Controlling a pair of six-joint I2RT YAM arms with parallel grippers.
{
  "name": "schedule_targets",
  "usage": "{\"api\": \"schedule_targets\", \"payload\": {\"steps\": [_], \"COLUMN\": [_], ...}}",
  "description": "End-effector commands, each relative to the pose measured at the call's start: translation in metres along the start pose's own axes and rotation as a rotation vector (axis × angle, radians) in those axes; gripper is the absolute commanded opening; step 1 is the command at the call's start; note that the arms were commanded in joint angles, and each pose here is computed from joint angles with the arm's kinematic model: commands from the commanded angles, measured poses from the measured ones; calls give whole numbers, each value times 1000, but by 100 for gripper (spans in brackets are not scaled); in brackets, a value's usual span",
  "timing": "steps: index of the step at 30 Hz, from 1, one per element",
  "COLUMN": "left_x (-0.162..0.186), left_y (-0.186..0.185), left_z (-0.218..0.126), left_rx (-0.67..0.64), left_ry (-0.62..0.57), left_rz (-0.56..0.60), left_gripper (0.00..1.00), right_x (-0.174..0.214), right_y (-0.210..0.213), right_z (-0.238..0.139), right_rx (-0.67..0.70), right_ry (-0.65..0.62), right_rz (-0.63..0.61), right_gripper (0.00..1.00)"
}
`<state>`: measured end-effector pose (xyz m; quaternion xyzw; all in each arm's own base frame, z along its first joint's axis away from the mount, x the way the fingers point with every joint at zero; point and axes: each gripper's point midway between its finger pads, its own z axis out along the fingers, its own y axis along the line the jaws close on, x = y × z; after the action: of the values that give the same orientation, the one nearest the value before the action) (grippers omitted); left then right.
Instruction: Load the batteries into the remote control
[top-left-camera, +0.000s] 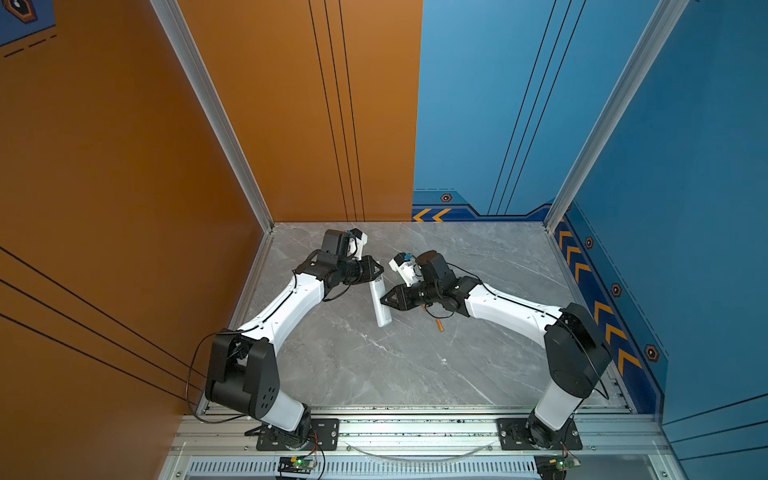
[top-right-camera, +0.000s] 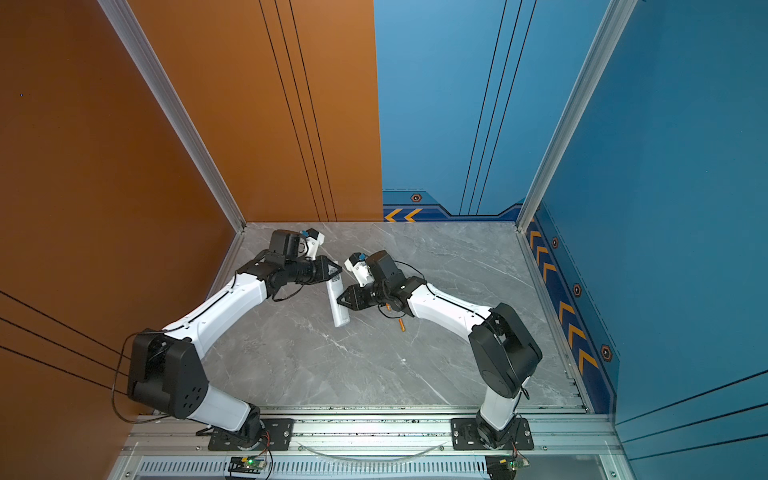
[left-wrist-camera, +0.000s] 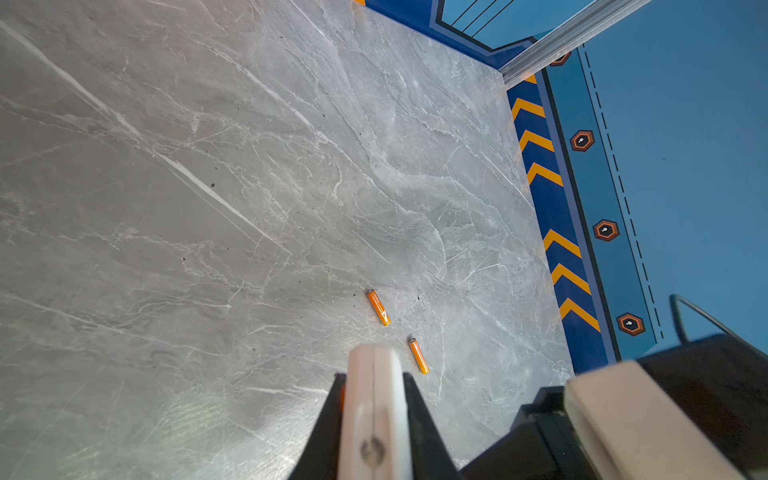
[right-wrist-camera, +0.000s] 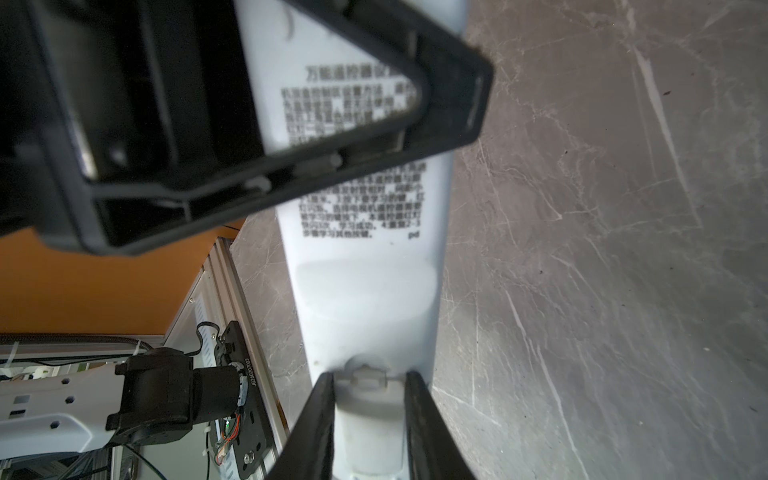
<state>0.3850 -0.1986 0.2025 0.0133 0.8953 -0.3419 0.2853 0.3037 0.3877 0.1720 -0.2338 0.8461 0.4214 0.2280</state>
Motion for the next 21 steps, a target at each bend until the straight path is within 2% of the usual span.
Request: {"api": "schedule_targets", "payload": {"steps": [1, 21], "left_x": [-12, -12], "left_y": [-16, -15], "left_z": [-8, -7], "left_rx": [60, 60], "left_ry": [-26, -26], "left_rz": [19, 18], "left_gripper": [0, 0], "right_x": [4, 0], "right_y": [2, 5], "right_z": [-2, -8], "right_rx": [-13, -17], "right_ry": [8, -6], "right_rz": [5, -3], "right_gripper": [26, 20]}}
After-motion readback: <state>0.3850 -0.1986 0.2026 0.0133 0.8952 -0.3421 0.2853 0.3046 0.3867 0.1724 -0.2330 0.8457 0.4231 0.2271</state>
